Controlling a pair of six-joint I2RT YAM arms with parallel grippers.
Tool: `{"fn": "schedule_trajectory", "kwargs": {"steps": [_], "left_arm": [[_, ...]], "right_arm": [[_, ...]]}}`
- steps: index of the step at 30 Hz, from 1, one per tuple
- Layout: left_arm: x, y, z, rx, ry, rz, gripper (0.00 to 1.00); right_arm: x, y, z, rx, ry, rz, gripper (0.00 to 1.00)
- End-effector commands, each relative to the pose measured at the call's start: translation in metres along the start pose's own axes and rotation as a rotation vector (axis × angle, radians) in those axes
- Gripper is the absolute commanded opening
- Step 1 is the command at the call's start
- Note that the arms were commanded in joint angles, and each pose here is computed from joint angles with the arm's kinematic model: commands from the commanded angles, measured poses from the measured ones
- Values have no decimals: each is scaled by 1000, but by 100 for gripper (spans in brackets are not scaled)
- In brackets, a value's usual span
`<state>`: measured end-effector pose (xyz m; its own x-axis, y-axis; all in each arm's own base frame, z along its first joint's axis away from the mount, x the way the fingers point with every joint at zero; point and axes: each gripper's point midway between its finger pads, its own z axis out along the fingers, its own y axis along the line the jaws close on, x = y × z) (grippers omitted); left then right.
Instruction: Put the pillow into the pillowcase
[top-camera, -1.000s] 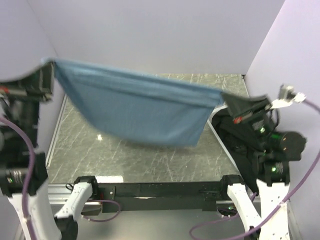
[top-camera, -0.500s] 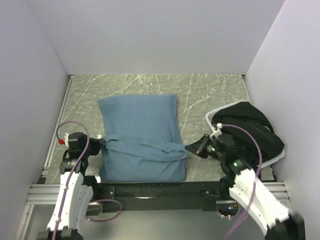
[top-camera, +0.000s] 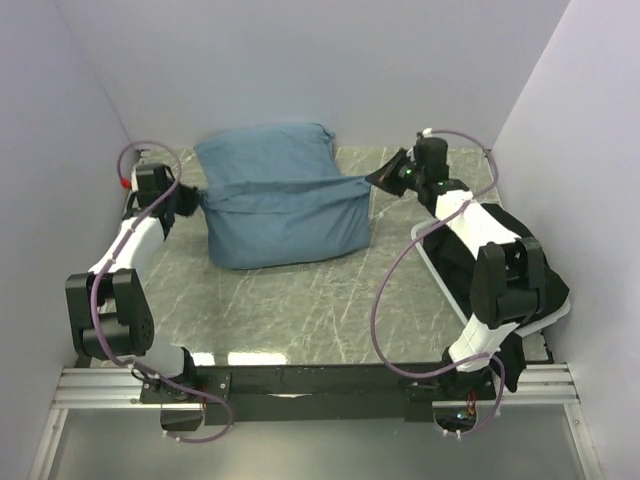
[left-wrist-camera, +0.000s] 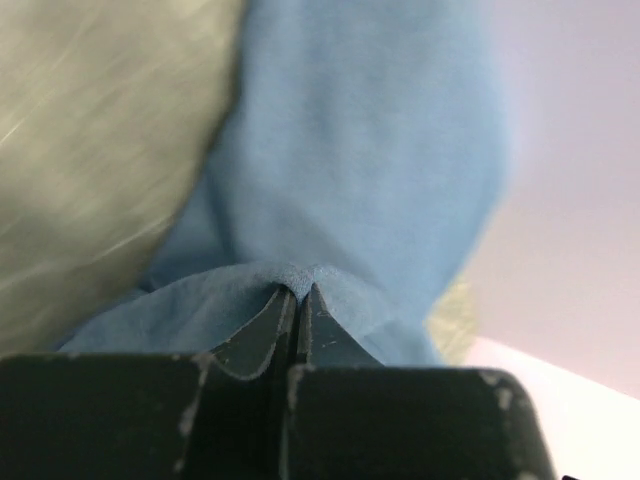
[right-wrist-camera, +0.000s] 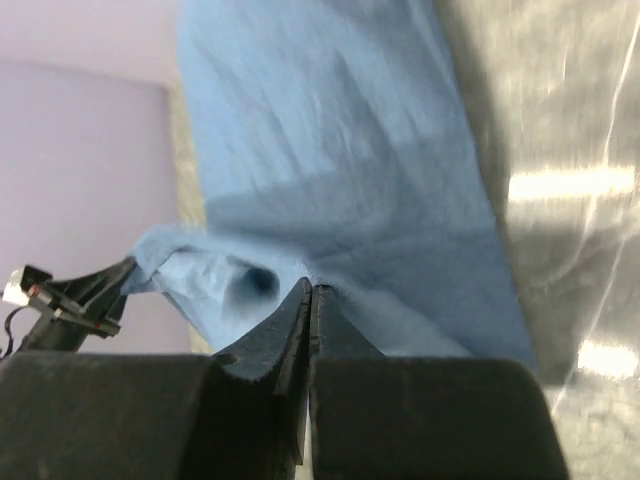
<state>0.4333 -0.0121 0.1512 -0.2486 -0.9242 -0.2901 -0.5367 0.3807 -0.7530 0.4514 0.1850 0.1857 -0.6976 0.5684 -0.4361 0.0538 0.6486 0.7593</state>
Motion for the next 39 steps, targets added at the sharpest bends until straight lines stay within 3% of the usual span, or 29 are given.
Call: {"fn": "schedule_trajectory", "kwargs": {"steps": [1,4,5,7,8,9,13,15,18,22,24,26,27,30,31,32,33,35,39], "left_arm": [[-24,-47,-17,119,-54,62,1],[-11,-20,-34,64,-48,24,1],[-14,-15,-52,58,-86,8,1],[-1,21,-65,-6,-94,-41,1],[-3,19,-89,29,-132,-47,1],[8,46,-97,-36,-122,-58,1],[14,81,-164,-45,-236,-73,1],[21,108,-184,-115,-258,-79,1],[24,117,-218,-73,-310,-97,1],[42,145,-244,-89,-307,-140,13],[43,139,-253,-36,-313,-134,15],[45,138,-269,-3,-326,-163,25],[45,138,-274,4,-333,-162,38],[43,139,-288,-3,-354,-151,47],[42,139,-290,-10,-356,-147,50],[39,134,-298,4,-371,-134,52],[37,129,-300,22,-378,-122,59],[37,117,-299,65,-364,-81,60],[46,81,-272,162,-242,15,55]], "right_arm": [[-20,28,-19,-64,-25,-26,0],[10,24,-45,-100,-12,-19,0],[37,-1,-48,-73,41,15,0],[52,-3,-70,-99,32,17,0],[78,-26,-75,-64,72,44,0],[90,-33,-83,-63,86,52,0],[145,-58,-129,-75,113,66,0],[162,-78,-145,-4,129,71,0],[172,-84,-177,35,99,67,0],[181,-82,-210,24,29,80,0],[194,-91,-218,43,48,96,5],[201,-97,-224,47,41,96,7],[210,-104,-226,69,64,116,8],[222,-110,-233,73,78,137,15],[222,-108,-237,54,62,127,19],[221,-107,-240,54,51,129,32],[220,-107,-243,52,32,127,38],[214,-98,-251,34,3,106,53],[193,-78,-250,-1,-23,30,58]]}}
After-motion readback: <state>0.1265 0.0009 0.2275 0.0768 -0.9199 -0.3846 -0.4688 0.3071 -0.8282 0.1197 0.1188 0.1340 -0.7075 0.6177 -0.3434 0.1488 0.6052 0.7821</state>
